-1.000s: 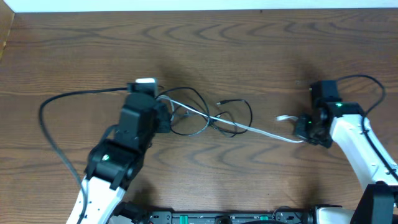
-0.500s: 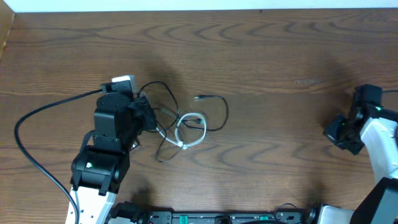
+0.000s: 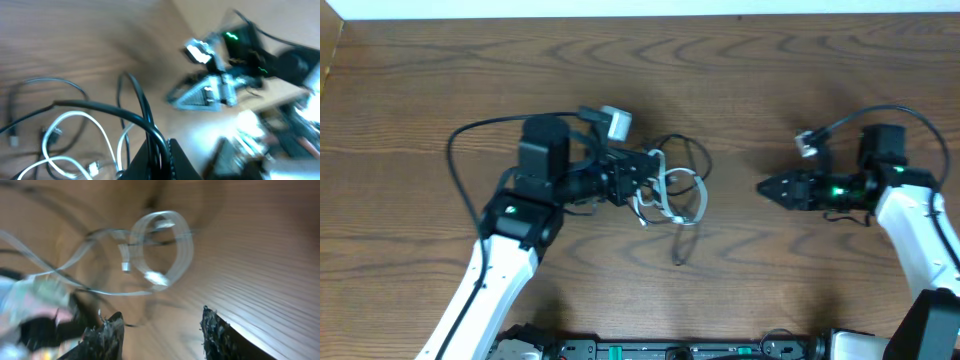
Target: Untangle cables
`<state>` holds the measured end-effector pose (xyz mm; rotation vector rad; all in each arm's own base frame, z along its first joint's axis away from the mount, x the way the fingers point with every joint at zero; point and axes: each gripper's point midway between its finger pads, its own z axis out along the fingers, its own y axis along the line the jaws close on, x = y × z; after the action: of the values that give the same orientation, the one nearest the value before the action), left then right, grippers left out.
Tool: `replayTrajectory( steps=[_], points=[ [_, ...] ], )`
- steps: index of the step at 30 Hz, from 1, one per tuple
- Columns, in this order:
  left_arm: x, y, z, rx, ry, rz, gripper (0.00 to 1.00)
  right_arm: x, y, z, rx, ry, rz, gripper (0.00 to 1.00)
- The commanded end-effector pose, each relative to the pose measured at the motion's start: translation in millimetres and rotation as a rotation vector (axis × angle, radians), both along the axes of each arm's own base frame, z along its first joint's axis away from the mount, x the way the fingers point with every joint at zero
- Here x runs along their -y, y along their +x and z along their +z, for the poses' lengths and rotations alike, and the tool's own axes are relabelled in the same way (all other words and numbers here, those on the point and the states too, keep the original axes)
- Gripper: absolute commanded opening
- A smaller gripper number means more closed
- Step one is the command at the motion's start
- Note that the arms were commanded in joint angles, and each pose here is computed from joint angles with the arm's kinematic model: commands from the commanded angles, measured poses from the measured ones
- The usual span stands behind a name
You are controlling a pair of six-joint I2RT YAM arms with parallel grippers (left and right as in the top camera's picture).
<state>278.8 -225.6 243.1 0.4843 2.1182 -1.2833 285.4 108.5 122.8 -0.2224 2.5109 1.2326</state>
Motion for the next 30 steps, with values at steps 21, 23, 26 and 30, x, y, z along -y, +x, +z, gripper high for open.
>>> replayTrajectory(
  steps=[21, 23, 26, 30],
  points=[
    [36, -40, 10, 0.001, -0.062, -0.238, 0.24, 38, 15, -62, -0.129, -0.684, -0.340, 0.01],
    [30, -32, -5, -0.032, 0.001, -0.162, 0.26, 35, 12, -63, -0.139, -0.674, -0.326, 0.01],
    [14, -16, -31, -0.067, 0.129, -0.023, 0.26, 14, 11, -58, -0.090, -0.584, -0.201, 0.01],
    [-1, -7, -48, -0.094, 0.223, 0.071, 0.26, -13, 16, -36, -0.029, -0.441, -0.117, 0.01]
  ],
)
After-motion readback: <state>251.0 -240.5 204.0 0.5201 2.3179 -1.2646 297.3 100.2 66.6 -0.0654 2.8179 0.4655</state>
